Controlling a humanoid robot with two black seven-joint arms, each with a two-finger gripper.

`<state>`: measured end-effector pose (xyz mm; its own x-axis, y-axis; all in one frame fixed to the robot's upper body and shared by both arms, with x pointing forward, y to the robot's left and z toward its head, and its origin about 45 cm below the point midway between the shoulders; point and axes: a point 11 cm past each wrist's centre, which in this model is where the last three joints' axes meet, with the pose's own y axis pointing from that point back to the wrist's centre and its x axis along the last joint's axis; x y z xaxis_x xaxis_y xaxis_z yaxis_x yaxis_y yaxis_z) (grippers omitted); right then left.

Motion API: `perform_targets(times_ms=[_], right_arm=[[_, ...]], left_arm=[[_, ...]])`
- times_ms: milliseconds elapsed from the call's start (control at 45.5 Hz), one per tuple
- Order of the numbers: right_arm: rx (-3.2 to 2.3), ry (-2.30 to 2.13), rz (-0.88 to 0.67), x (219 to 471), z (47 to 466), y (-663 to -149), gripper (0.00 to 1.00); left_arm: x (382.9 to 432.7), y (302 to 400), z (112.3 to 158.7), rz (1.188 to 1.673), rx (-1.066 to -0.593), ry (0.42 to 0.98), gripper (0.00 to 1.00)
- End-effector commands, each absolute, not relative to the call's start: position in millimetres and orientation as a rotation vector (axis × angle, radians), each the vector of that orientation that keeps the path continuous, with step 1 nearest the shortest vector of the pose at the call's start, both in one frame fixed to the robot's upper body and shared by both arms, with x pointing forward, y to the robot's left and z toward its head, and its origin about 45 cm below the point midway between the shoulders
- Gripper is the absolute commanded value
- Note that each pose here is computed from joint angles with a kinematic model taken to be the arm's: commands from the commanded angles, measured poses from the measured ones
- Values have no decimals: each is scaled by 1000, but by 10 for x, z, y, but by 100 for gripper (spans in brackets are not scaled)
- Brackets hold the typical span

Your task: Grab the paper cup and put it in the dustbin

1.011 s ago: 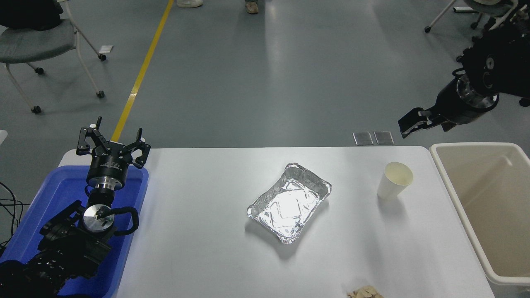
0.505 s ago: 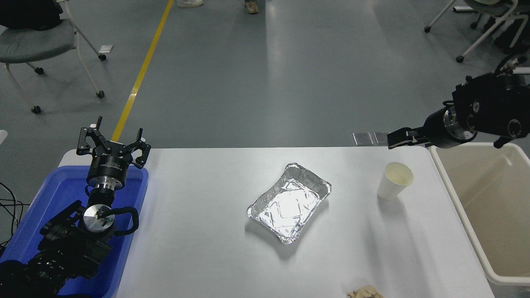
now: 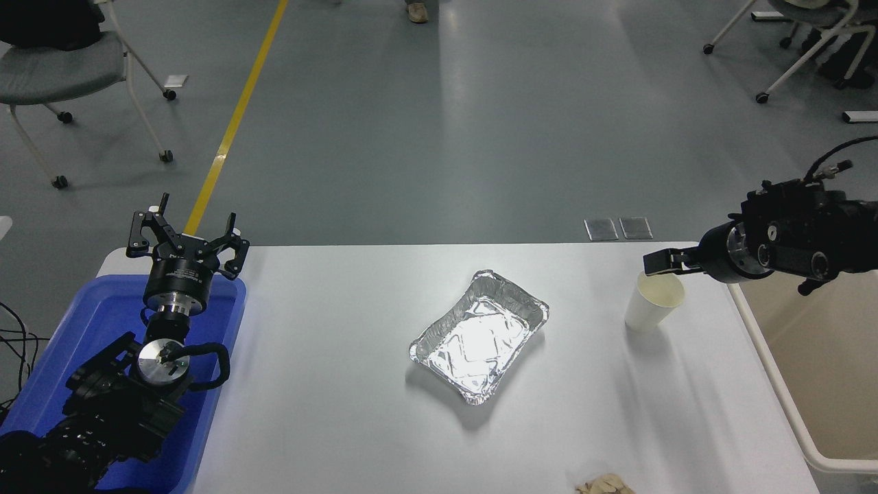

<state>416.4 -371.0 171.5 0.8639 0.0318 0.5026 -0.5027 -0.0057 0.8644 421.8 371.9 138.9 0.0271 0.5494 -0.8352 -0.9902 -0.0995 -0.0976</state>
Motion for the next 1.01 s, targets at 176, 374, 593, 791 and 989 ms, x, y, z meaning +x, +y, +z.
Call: perform_targets(times_ms=[176, 374, 593, 791, 989], right_arm=[[1499, -509, 488, 4171, 1503, -3825, 96], [1491, -529, 472, 4131, 1408, -3844, 94], [1490, -537, 461, 4075, 1270, -3867, 94], [1511, -552, 449, 4058, 1225, -3827, 88], [1502, -557, 435, 4038, 1193, -3828, 77]], left_arm=[[4219, 3715, 1388, 1468, -885, 667, 99], [4218, 3723, 1390, 1469, -884, 666, 99], [4218, 3723, 1390, 1469, -884, 666, 99], [4218, 3723, 1390, 1469, -884, 666, 99], [4218, 3723, 1390, 1469, -884, 666, 99]])
